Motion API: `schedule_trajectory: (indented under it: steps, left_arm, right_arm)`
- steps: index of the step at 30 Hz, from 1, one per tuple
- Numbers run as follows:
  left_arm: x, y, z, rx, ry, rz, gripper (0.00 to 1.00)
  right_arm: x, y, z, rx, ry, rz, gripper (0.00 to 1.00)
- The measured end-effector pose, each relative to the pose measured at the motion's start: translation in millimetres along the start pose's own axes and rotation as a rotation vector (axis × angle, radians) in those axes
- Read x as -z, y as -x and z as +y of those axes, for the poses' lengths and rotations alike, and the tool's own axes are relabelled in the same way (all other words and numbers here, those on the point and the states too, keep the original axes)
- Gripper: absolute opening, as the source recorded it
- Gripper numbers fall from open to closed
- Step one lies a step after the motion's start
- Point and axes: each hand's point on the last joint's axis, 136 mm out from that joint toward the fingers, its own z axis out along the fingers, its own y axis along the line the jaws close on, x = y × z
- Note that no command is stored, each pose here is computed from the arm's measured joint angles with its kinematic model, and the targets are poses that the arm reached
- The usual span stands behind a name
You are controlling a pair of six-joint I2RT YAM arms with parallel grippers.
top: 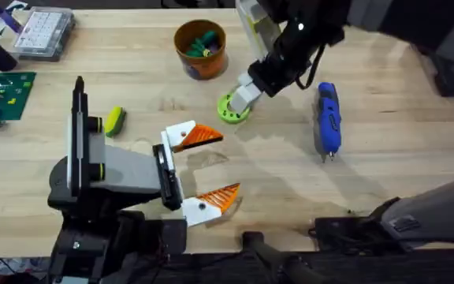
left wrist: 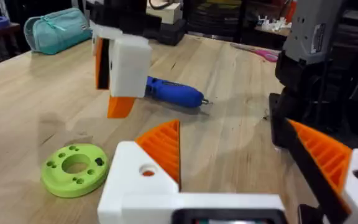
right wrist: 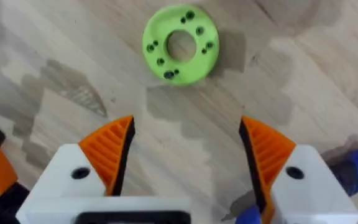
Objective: Pick up the gripper from the table and insert it into the empty holder that is missing its gripper. Then pick up a screw, insert it into the mounting hole, and use the screwdriver to tighten it. Finally, clean up the table by picking up the vegetable and placing it into the bucket.
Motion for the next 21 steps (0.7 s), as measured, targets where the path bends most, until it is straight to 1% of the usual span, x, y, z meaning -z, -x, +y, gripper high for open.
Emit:
schedule_trajectory:
  steps: [7, 11, 15, 21]
  left_arm:
    - [0, 0.0, 0.0, 0.0, 0.0, 0.0, 0.99]
    - [0, 0.0, 0.0, 0.0, 0.0, 0.0, 0.99]
    - [0, 0.0, 0.0, 0.0, 0.0, 0.0, 0.99]
    - [0, 0.1, 0.0, 0.0, 0.0, 0.0, 0.99]
  right_arm:
    - [-17, -1, 4, 0.026, -0.007, -0.07, 0.995]
    - [-27, -1, 6, 0.031, -0.006, -0.08, 0.995]
    - [-33, 4, 15, 0.048, -0.002, -0.107, 0.995]
    - [-42, 1, 24, 0.071, 0.006, -0.109, 0.995]
